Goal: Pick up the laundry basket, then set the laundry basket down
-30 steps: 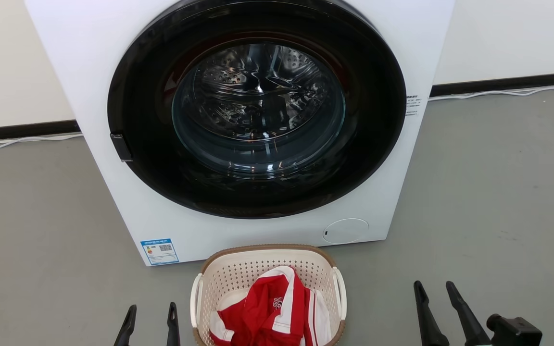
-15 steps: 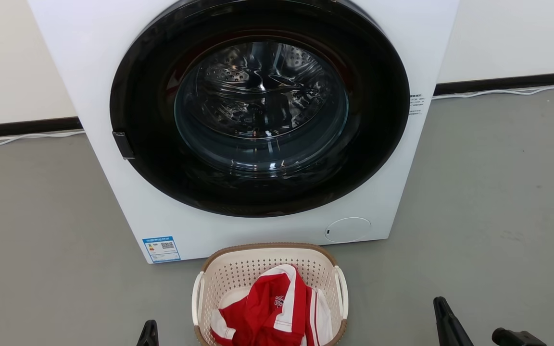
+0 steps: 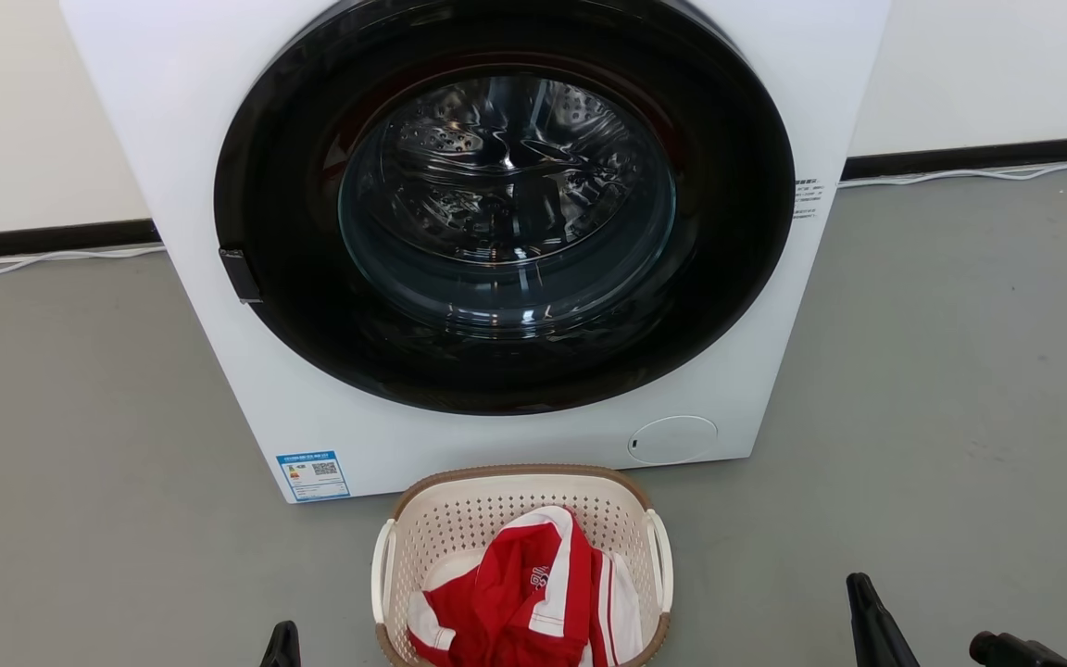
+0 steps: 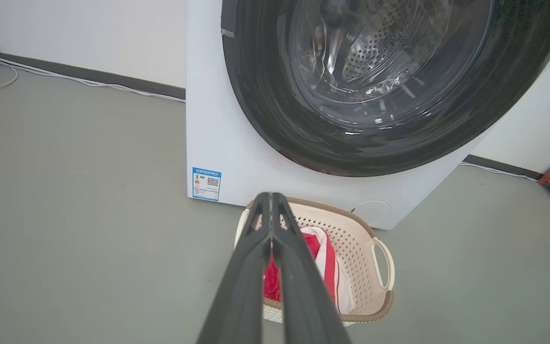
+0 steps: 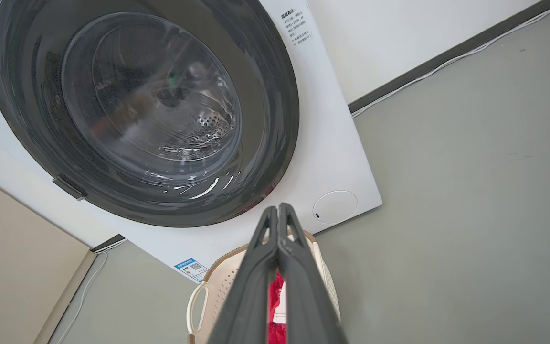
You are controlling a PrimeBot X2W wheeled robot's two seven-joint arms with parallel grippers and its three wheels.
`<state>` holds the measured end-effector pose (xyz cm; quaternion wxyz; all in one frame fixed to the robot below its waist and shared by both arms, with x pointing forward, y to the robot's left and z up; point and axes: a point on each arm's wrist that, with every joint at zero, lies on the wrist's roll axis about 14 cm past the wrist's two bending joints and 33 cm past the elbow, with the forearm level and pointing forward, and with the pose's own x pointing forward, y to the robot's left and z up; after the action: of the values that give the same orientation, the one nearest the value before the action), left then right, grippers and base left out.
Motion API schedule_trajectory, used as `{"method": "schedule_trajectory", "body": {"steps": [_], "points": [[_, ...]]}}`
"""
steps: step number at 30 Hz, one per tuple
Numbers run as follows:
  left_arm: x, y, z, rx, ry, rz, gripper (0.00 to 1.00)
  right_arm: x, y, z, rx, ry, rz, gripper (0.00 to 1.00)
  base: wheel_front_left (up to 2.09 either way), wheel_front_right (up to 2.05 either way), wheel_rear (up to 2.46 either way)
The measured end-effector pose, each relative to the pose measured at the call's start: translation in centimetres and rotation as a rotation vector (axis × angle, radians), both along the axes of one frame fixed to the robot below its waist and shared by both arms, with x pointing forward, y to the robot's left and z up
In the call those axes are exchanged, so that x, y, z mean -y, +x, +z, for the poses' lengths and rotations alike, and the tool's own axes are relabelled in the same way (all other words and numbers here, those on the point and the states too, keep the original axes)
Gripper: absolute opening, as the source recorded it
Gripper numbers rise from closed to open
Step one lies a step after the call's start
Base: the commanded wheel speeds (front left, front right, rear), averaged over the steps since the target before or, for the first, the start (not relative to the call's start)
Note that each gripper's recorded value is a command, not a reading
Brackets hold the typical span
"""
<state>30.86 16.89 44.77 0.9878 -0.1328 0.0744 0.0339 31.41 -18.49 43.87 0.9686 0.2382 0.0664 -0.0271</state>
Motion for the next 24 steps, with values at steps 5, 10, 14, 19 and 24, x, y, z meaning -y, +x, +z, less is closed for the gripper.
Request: {"method": "schedule_trajectory", "body": {"steps": [5,10,14,19,24], "points": [[-0.3,0.0,-0.4,-0.017,-0.057,0.016,0.0,0.2,0.1,-0.2,-0.011,0.046,-0.014,0.0,0.0,0.0,0.0],[-0.4,0.5,-0.2,-0.015,-0.117,0.026,0.0,0.5,0.3,-0.1,-0.013,0.096,-0.035,0.0,0.0,0.0,0.0],[-0.5,0.6,-0.6,-0.034,-0.161,0.036,0.0,0.8,0.8,0.3,-0.002,0.135,-0.048,0.0,0.0,0.0,0.0],[-0.6,0.9,-0.5,-0.035,-0.235,0.046,0.0,0.9,0.8,0.0,-0.017,0.194,-0.062,0.0,0.0,0.0,0.0],[-0.7,1.3,-0.5,-0.04,-0.295,0.053,0.0,1.0,1.2,0.3,-0.012,0.245,-0.073,0.0,0.0,0.0,0.0]]}}
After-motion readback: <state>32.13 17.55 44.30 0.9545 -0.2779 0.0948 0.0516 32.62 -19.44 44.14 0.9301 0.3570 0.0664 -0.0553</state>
